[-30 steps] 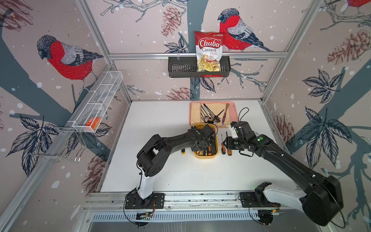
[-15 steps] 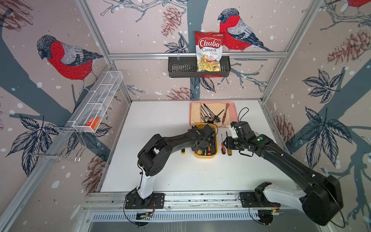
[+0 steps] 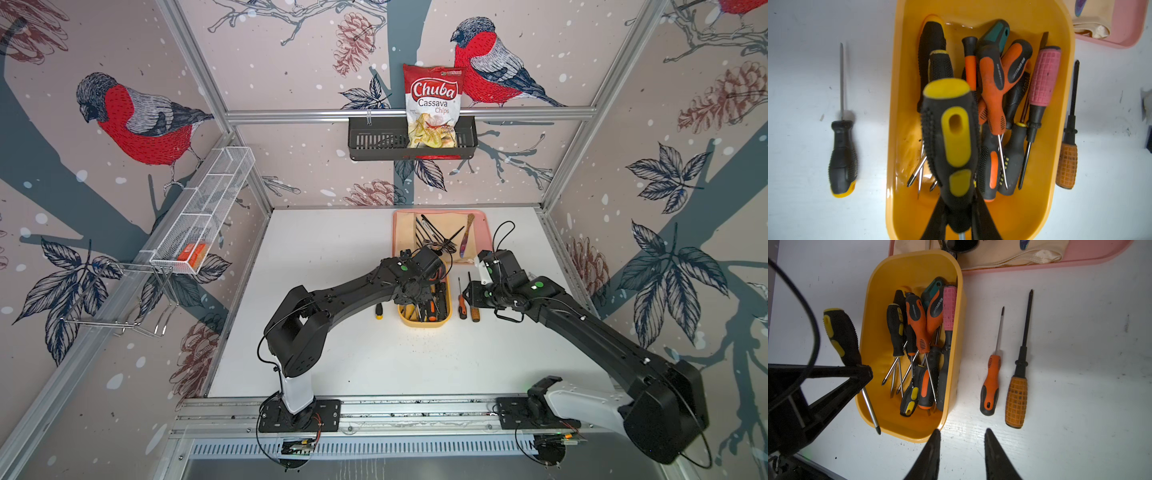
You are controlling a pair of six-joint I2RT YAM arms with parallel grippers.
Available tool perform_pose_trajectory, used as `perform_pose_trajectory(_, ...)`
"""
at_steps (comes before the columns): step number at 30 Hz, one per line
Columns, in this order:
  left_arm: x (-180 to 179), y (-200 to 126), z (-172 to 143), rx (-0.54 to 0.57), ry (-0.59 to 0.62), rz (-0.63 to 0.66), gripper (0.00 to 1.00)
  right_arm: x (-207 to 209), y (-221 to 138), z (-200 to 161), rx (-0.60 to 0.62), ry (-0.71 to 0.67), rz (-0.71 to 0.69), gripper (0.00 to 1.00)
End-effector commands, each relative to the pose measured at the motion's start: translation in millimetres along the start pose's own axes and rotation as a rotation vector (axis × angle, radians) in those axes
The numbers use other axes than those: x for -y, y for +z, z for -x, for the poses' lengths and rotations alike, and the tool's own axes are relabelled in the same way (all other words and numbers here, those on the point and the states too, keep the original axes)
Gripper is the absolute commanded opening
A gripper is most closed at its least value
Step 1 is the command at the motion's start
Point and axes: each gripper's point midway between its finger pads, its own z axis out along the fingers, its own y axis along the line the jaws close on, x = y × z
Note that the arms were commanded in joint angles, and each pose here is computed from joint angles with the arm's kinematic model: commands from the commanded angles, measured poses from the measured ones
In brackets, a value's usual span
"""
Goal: Take out the screwdriver from the storage box
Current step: Pick up the screwdriver from the storage box, then place the screwdriver at the center of the board.
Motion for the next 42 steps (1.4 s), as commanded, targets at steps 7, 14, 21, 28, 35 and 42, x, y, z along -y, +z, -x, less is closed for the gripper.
perform_pose_trajectory(7,-21,-37,-1,-0.056,0.137,-0.024,0.08,-5,0,7,0.016,0.04,0.007,0.36)
perform_pose_trajectory(14,-65,-47,3,-0.087,0.18,-0.016,0.07,-17,7,5,0.007,0.041,0.017,0.36)
perform_pose_trajectory(21,-108,-31,4,-0.129,0.212,0.042,0.07,-31,17,3,-0.012,0.033,0.011,0.36)
perform_pose_trajectory(28,-141,-4,7,-0.171,0.194,0.085,0.07,-39,24,0,-0.021,0.032,0.008,0.36)
perform_pose_trajectory(35,-146,22,7,-0.204,0.188,0.077,0.07,-39,29,-1,-0.026,0.038,-0.005,0.36)
perform_pose_trajectory(42,-150,42,9,-0.219,0.174,0.086,0.09,-40,33,0,-0.035,0.036,-0.011,0.36)
